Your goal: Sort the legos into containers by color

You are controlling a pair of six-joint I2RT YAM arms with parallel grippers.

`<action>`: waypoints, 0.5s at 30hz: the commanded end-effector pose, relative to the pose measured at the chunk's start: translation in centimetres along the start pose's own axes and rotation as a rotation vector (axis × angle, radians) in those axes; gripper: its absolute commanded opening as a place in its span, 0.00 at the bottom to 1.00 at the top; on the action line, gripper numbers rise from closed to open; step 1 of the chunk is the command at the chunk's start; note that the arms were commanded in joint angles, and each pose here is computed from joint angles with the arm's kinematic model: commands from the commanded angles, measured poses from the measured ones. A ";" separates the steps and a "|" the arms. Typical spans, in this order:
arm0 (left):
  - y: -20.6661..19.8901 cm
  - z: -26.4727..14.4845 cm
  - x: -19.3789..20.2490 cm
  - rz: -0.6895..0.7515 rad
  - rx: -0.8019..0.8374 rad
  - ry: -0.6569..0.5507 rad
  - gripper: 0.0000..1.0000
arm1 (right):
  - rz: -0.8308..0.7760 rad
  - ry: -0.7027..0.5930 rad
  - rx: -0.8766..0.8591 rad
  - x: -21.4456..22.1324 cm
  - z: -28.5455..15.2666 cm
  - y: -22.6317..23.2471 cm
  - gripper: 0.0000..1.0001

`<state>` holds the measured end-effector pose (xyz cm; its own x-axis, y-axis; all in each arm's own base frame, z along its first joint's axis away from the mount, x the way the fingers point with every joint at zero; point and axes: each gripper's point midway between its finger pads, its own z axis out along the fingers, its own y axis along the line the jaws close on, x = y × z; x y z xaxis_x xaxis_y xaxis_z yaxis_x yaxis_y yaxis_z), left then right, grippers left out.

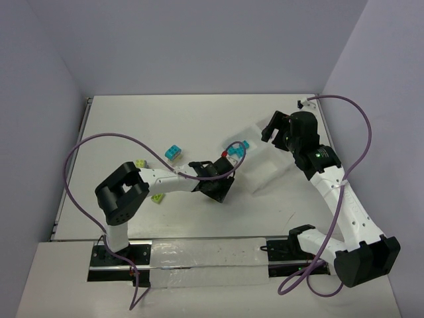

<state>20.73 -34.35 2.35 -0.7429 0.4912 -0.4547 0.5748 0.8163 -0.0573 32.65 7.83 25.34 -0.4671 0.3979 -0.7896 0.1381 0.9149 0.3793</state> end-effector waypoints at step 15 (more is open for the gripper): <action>-4.8 -6.3 -10.4 0.012 0.151 -0.209 0.10 | -0.011 -0.156 -0.003 -5.1 -3.1 0.8 0.87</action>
<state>22.79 -37.18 6.28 -0.7145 0.4681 -0.5200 0.5790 0.8129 -0.0637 32.69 7.49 26.01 -0.4529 0.3901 -0.8017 0.1418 0.9193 0.3672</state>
